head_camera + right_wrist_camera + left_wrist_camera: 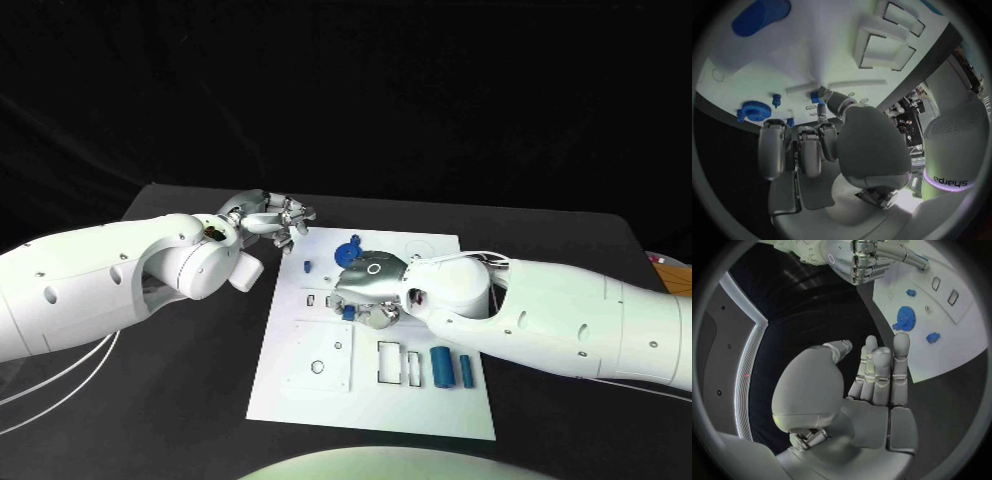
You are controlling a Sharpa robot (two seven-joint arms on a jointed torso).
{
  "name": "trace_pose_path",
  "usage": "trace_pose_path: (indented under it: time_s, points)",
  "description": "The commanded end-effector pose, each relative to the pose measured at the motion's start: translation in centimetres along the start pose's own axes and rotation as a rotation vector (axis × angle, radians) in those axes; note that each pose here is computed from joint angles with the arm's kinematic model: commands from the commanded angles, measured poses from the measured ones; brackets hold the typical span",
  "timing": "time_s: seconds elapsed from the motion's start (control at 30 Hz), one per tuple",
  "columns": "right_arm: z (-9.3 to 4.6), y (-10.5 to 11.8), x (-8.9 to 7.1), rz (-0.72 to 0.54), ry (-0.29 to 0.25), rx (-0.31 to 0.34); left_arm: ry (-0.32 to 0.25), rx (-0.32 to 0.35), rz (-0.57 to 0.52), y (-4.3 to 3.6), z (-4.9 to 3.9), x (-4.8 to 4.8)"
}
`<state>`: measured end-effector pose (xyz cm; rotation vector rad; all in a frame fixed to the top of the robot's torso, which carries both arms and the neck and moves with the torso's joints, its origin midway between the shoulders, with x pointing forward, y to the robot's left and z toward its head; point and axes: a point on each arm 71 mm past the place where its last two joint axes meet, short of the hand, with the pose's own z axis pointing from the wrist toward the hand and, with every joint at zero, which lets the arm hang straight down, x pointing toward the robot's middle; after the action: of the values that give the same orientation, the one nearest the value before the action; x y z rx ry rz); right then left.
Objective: Assemble the parts on the task board
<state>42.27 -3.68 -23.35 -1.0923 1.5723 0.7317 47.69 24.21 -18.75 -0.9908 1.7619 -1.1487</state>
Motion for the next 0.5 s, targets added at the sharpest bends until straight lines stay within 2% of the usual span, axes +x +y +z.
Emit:
trace_pose_path:
  time_s: [0.03, 0.3, 0.5]
  points:
    - [0.03, 0.21, -0.03, -0.013, -0.006, -0.016, 0.019, 0.002, 0.0, -0.13, 0.03, 0.22]
    - [-0.01, 0.13, -0.01, -0.012, -0.007, -0.007, 0.018, 0.0, 0.001, -0.1, 0.03, 0.19]
    - [-0.13, -0.02, -0.23, 0.003, -0.045, 0.006, 0.017, -0.002, 0.002, -0.08, 0.04, 0.15]
